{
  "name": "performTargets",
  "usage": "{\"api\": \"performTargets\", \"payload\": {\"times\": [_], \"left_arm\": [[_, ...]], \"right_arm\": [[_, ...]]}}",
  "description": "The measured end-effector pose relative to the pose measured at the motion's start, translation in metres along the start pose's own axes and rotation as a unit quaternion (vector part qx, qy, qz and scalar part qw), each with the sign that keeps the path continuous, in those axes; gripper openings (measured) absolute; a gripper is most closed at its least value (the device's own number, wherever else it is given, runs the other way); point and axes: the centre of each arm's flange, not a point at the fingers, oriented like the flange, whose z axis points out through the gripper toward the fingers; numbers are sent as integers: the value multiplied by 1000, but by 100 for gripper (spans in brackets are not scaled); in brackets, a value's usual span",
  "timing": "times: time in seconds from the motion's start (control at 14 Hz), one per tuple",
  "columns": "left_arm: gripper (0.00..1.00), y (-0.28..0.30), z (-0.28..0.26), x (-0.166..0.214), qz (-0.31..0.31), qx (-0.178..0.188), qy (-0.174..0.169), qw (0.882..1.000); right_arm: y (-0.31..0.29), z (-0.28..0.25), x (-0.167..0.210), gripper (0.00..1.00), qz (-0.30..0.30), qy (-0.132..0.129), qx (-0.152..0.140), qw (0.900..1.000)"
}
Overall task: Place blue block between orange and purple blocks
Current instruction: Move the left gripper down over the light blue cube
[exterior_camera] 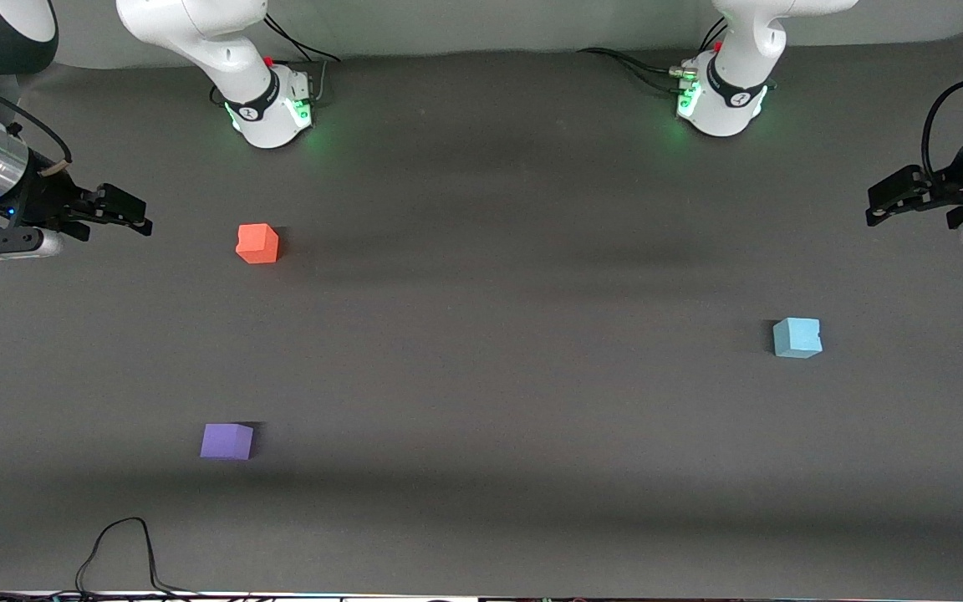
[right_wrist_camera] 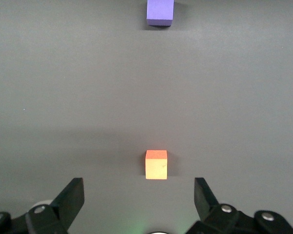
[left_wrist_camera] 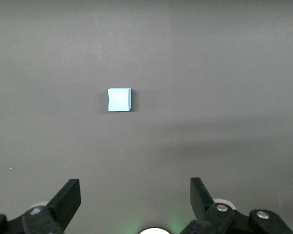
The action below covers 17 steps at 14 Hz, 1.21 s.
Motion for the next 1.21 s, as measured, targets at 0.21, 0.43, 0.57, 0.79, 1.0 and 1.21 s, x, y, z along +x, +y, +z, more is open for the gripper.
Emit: {"api": "performTargets", "payload": {"times": [0.21, 0.43, 0.57, 0.79, 1.0, 1.21], "left_arm": [[100, 0, 1, 1, 0, 0, -1, 1000], [100, 0, 4, 3, 0, 0, -4, 1000], [100, 0, 5, 3, 0, 0, -5, 1000], [100, -13, 9, 3, -4, -1, -6, 1000], [100, -46, 16, -3, 16, -3, -4, 1000], [100, -73, 20, -20, 22, -4, 0, 1000]], "right_arm": [[0, 0, 0, 100, 0, 0, 0, 1000], [0, 0, 0, 100, 0, 0, 0, 1000], [0, 0, 0, 100, -1, 0, 0, 1000], [0, 0, 0, 100, -1, 0, 0, 1000], [0, 0, 0, 100, -1, 0, 0, 1000], [0, 0, 0, 100, -1, 0, 0, 1000]]}}
